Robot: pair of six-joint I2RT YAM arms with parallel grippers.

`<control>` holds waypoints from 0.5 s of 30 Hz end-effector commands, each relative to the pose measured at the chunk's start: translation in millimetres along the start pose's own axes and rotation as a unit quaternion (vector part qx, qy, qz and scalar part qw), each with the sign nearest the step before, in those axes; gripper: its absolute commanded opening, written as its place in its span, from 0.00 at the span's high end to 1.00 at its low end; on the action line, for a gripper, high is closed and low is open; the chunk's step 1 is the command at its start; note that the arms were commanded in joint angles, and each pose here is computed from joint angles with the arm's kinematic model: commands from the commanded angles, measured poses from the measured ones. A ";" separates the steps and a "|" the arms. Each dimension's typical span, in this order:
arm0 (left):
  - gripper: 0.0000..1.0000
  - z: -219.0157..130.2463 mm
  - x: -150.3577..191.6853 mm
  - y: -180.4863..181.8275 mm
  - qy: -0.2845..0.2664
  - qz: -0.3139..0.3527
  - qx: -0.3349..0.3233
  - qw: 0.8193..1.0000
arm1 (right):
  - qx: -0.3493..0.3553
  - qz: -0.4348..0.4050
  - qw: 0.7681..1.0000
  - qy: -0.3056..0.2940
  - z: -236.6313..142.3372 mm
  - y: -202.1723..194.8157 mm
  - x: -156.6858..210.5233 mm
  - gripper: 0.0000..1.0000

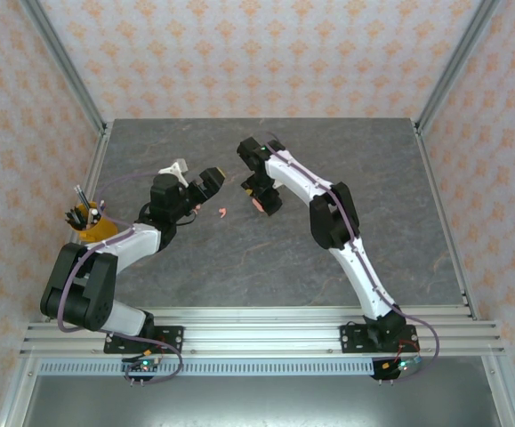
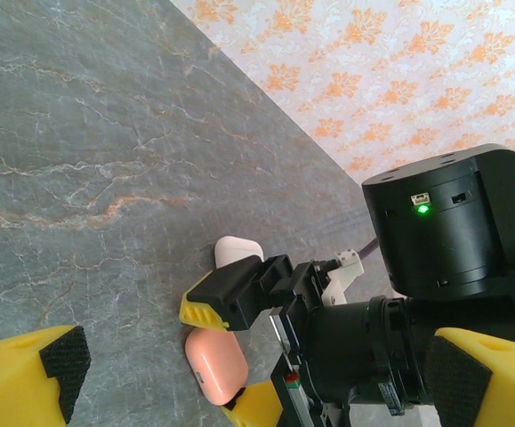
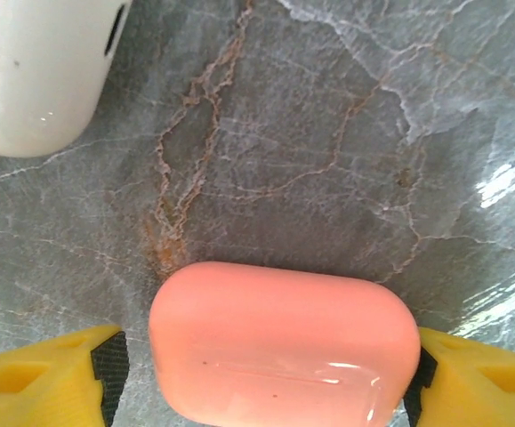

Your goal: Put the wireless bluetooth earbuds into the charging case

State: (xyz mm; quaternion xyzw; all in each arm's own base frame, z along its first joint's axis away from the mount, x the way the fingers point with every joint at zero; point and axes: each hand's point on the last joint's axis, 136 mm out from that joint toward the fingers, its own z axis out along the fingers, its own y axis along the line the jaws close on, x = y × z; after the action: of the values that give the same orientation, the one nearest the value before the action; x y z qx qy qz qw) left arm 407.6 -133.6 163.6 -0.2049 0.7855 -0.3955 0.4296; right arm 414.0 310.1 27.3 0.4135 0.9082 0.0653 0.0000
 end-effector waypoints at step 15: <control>0.01 -9.0 -9.0 -3.8 -0.022 0.001 0.004 1.000 | 0.133 -0.187 0.973 0.035 -3.2 -73.3 11.5 0.38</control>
State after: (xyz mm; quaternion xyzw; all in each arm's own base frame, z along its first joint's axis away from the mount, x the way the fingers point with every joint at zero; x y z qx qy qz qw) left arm 405.3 -133.1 163.2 -0.2050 0.7857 -0.3954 0.4293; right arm 386.8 292.3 23.6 0.3017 0.9527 0.0172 -0.0327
